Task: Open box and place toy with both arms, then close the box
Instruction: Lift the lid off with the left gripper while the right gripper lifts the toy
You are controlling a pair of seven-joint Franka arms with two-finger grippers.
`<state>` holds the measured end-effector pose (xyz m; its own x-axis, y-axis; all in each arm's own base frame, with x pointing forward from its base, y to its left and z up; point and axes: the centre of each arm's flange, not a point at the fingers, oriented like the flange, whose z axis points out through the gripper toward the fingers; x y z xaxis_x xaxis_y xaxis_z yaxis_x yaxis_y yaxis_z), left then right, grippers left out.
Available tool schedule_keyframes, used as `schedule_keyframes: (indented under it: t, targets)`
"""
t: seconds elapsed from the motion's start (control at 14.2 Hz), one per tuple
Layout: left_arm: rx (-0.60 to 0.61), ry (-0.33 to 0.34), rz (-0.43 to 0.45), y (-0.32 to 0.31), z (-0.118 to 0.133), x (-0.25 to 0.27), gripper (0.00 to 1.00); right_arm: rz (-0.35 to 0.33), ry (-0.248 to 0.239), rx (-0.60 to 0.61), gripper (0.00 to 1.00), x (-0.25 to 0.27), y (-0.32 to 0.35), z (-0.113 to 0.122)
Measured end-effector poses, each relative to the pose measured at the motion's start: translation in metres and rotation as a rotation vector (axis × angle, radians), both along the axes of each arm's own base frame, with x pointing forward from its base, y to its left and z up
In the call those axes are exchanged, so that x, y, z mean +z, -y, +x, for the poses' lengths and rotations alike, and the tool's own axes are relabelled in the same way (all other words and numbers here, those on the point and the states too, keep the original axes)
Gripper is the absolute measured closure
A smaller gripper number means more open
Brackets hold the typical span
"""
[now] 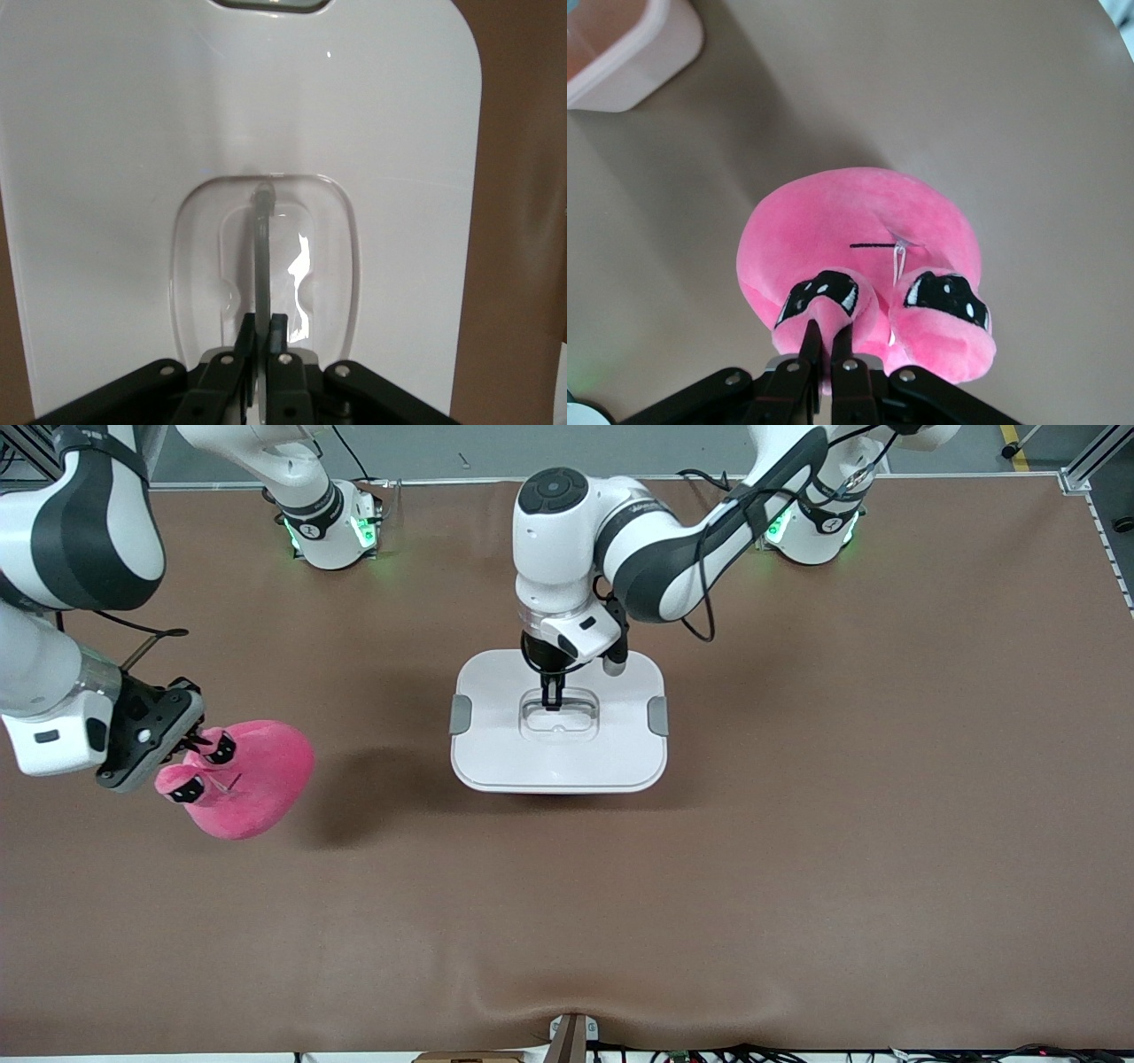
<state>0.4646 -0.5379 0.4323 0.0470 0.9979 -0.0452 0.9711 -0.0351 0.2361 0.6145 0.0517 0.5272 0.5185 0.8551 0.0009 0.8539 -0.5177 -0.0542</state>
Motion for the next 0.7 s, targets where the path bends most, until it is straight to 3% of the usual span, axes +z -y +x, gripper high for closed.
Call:
schedule_keyframes:
  t: [0.42, 0.7]
  targets:
    - [-0.155, -0.055, -0.002, -0.101, 0.065, 0.068, 0.93, 0.017, 0.036, 0.217, 0.93, 0.018, -0.105, -0.017]
    - [-0.293, -0.100, 0.003, -0.185, 0.109, 0.086, 0.93, 0.058, 0.073, 0.328, 0.93, 0.043, -0.159, -0.038]
